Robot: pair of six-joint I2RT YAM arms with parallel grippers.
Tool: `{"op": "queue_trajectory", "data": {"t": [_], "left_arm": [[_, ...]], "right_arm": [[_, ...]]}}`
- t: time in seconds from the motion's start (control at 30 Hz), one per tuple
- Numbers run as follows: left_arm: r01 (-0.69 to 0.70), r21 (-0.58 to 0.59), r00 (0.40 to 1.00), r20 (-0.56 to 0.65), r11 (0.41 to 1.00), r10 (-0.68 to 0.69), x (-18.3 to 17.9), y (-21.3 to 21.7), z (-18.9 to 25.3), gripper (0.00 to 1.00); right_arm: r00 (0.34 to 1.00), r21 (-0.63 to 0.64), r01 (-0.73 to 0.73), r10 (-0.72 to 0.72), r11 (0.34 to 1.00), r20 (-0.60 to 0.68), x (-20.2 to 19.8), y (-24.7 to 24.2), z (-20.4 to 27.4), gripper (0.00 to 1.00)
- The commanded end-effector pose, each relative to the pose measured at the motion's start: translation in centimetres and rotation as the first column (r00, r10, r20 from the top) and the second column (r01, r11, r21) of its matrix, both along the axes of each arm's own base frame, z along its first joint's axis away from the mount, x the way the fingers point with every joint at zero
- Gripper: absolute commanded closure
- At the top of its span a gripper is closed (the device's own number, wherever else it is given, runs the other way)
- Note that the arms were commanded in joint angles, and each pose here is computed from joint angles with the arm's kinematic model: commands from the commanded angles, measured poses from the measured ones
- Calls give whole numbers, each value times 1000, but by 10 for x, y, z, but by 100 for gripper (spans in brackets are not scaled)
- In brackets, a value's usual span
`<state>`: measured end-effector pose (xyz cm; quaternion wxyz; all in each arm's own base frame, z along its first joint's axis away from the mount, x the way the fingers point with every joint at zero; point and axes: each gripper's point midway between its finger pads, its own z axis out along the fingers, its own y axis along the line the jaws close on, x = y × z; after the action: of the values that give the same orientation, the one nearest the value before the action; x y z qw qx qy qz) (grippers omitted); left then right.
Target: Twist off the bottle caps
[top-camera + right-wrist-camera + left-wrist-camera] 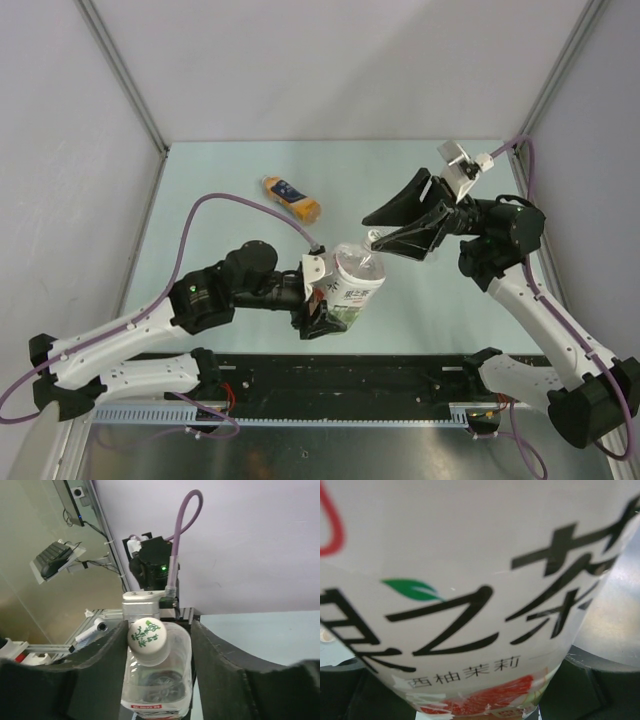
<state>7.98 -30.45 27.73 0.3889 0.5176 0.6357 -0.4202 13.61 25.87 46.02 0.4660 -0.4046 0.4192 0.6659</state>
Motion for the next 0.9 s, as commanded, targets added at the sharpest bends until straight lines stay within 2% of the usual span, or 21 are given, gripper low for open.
{"op": "queue_trajectory", "data": {"t": [0.0,0.1,0.27,0.53,0.87], "left_arm": [[119,-48,987,115,992,-113,-13,-4,12,89],[4,-26,991,135,1000,-1,6,-1,5,89],[-171,30,973,164,985,164,36,9,-15,90],[-322,61,933,191,945,305,60,22,-28,91],[-560,99,810,275,822,518,98,50,-43,91]], "right_arm": [[988,29,141,-138,990,-75,38,4,-2,37],[977,33,190,-186,981,-105,45,1,0,22],[966,65,237,-229,969,-119,47,-8,11,8],[946,83,298,-283,951,-159,54,-13,17,3],[822,2,462,-427,887,-376,105,-22,-5,1]]}}
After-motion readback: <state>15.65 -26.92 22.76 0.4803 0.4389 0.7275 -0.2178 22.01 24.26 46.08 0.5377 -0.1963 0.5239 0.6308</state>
